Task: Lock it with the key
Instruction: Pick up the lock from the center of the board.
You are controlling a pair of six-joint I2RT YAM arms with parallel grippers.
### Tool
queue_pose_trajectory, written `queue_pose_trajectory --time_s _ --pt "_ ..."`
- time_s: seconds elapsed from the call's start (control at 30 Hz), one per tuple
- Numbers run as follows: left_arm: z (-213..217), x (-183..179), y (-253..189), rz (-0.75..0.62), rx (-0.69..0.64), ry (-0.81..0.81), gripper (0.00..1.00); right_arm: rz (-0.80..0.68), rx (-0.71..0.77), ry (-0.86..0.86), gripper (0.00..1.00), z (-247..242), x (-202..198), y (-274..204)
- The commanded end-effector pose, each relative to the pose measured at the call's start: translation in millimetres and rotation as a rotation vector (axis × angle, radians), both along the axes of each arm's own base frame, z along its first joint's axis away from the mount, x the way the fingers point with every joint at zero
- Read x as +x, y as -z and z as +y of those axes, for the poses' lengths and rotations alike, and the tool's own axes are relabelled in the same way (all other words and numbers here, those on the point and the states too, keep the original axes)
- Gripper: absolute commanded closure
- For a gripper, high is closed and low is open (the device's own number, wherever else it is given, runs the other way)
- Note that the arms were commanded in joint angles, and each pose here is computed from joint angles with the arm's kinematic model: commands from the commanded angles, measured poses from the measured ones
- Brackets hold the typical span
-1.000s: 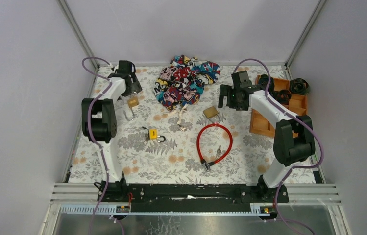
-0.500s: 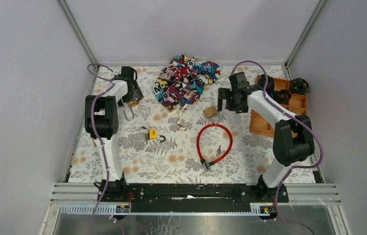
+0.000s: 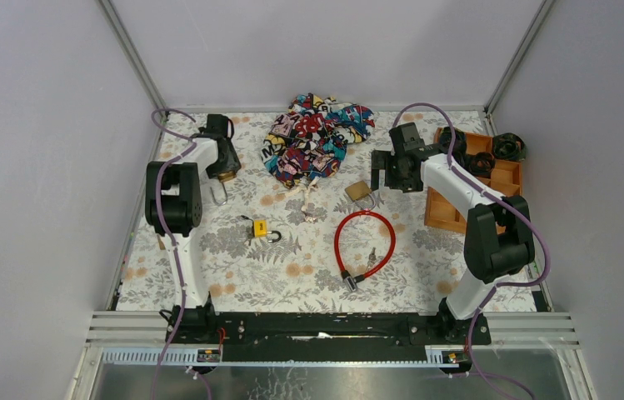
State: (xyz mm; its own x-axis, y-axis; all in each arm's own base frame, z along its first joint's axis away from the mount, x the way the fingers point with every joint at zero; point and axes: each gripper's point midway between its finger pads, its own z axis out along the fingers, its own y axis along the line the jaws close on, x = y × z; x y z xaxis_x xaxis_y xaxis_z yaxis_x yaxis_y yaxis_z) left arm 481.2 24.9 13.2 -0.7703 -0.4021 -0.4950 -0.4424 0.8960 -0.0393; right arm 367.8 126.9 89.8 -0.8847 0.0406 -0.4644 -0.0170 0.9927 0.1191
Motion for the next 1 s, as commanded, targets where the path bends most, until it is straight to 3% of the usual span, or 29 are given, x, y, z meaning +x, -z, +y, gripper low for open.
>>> queue_pose_trajectory --time_s 0.0,0.13,0.33,0.47,0.53,0.7,0.8,0.97 --pt "-11 -5 24 0.021 -0.050 0.087 0.99 -0.099 -0.012 -0.008 0.00 -2 13 -35" --pt "-25 0 -10 -0.088 -0.079 0.199 1.00 -0.128 0.017 -0.068 0.00 5 12 -49" --pt "-41 -23 -87 -0.229 0.069 0.643 1.00 -0.290 0.255 -0.298 0.01 56 1 -114" --pt "-89 -69 -157 -0.427 0.361 1.194 1.00 -0.402 0.465 -0.454 0.03 105 -21 -171" --pt "-124 -97 -191 -0.609 0.515 1.444 1.00 -0.446 0.542 -0.509 0.03 132 -32 -191" --pt "-194 -177 -253 -1.075 0.834 1.864 1.00 -0.471 0.702 -0.634 0.03 199 -62 -232" --pt "-213 -212 -274 -1.270 0.988 1.977 1.00 -0.493 0.768 -0.696 0.03 224 -78 -249" --pt "-225 -231 -292 -1.369 1.064 2.002 1.00 -0.453 0.827 -0.776 0.02 257 -110 -244"
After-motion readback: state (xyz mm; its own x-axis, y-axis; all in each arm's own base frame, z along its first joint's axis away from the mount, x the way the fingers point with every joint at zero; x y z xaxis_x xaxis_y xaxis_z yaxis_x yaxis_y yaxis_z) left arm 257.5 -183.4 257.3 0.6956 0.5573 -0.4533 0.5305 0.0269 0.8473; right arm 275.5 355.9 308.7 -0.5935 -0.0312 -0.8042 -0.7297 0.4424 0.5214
